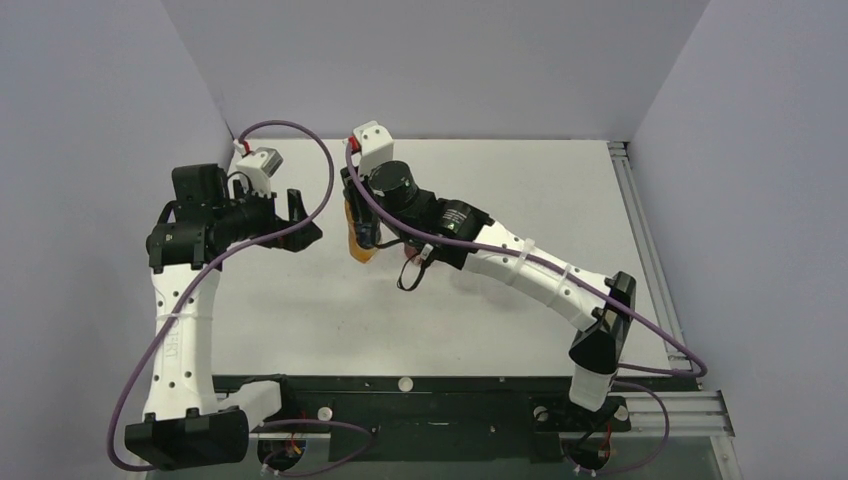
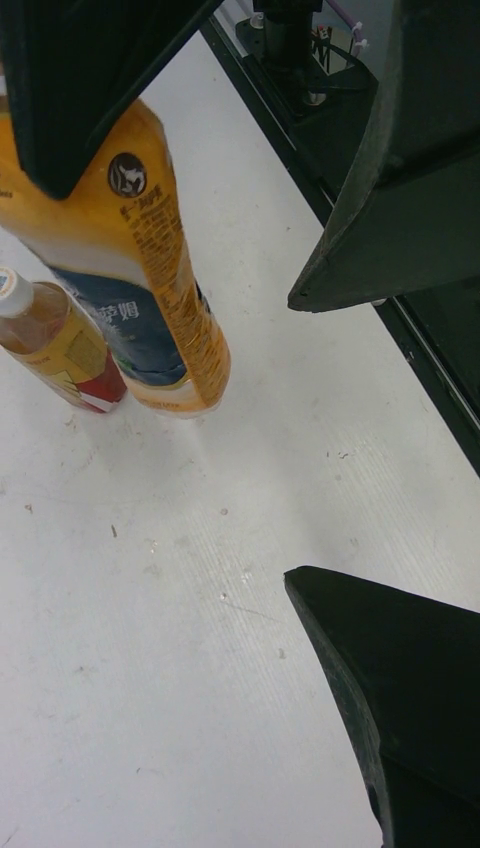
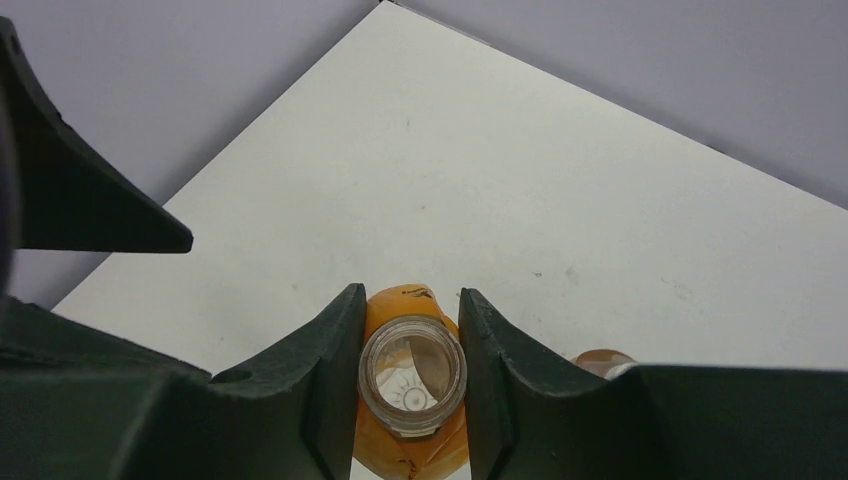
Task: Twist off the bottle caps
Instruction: Place the plastic bottle at the center of the board.
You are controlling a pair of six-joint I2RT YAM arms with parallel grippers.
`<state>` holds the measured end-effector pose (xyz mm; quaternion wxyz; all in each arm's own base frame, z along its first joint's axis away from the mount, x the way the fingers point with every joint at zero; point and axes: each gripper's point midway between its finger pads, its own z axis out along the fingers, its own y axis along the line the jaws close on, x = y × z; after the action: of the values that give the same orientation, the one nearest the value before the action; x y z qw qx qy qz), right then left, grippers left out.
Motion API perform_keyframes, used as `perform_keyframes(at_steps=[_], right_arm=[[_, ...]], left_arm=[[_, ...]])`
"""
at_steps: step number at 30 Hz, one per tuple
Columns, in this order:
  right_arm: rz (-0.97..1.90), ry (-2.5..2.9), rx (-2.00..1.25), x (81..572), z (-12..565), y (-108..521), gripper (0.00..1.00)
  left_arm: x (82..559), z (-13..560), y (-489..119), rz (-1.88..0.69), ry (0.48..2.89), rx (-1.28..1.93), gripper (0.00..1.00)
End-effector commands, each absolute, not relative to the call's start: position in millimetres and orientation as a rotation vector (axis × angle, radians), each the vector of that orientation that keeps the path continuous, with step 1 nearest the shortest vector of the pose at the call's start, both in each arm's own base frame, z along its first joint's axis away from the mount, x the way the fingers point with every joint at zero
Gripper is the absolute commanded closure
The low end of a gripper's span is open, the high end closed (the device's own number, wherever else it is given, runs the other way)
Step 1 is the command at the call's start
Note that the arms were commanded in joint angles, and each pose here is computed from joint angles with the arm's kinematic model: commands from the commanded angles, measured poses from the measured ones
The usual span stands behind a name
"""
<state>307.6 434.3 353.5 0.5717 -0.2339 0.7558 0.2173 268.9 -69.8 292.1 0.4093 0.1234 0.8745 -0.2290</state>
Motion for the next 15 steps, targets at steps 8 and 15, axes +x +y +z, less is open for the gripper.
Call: perform_keyframes(at_steps=[8, 15], right_arm=[[0.581, 1.715, -0.477, 357, 359, 455, 1.00], [0.563, 1.731, -0.477, 373, 335, 463, 1.00]], left_arm=[[291, 304, -58, -0.526, 2.205, 0.227, 0.03], [296, 303, -50, -0.486, 2.210, 0.194, 0.04]])
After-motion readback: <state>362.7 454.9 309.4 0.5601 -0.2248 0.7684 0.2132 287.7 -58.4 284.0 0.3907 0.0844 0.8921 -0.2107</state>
